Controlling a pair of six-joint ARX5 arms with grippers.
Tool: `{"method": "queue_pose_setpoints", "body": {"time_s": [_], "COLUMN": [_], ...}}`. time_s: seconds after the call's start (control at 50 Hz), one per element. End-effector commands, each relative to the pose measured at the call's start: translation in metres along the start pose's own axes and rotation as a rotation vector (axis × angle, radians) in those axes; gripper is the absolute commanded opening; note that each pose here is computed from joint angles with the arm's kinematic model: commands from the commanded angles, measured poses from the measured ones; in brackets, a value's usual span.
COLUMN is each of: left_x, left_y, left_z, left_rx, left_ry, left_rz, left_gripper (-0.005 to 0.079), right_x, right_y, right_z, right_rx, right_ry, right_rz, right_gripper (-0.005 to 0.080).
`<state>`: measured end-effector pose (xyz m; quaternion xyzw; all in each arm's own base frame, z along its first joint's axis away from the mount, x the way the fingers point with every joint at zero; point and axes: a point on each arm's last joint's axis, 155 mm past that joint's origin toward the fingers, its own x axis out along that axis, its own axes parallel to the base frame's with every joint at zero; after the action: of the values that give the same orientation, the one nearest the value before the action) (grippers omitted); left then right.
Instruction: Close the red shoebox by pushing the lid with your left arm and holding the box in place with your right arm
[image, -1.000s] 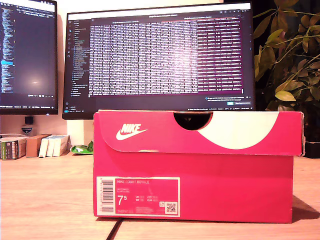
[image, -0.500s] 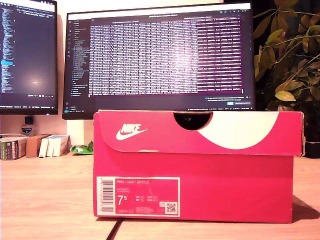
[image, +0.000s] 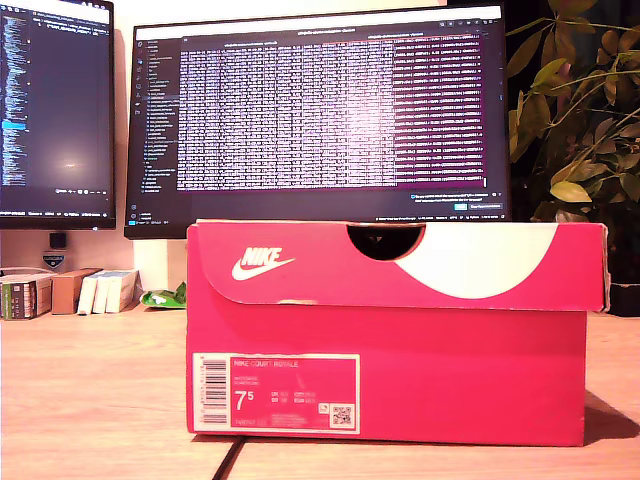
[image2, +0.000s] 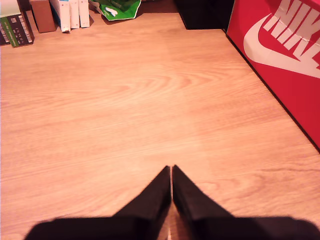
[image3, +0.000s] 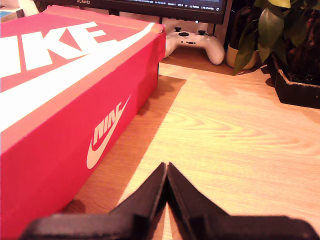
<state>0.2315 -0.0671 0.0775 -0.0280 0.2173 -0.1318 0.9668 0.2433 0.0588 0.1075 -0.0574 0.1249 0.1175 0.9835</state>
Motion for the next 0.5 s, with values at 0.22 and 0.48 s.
{"method": "queue_pose_setpoints", "body": {"time_s": [0.22,0.48], "left_x": [0.000,-0.011], "left_y": [0.002,0.021], "left_z": [-0.005,0.009], "left_rx": [-0.005,-0.036], "left_ry": [-0.007,-0.091], "left_rz": [0.005,0.080], "left_gripper": [-0.0019,-0.0019], "right_x": [-0.004,-0.007], "right_y": [-0.009,-0.031], "right_z": [0.011,0.013], "right_rx": [0.008,0.027], "right_ry": [-0.079,-0.091], "right_rz": [-0.039,-0.126], "right_gripper": [-0.0012,-0.0012]}}
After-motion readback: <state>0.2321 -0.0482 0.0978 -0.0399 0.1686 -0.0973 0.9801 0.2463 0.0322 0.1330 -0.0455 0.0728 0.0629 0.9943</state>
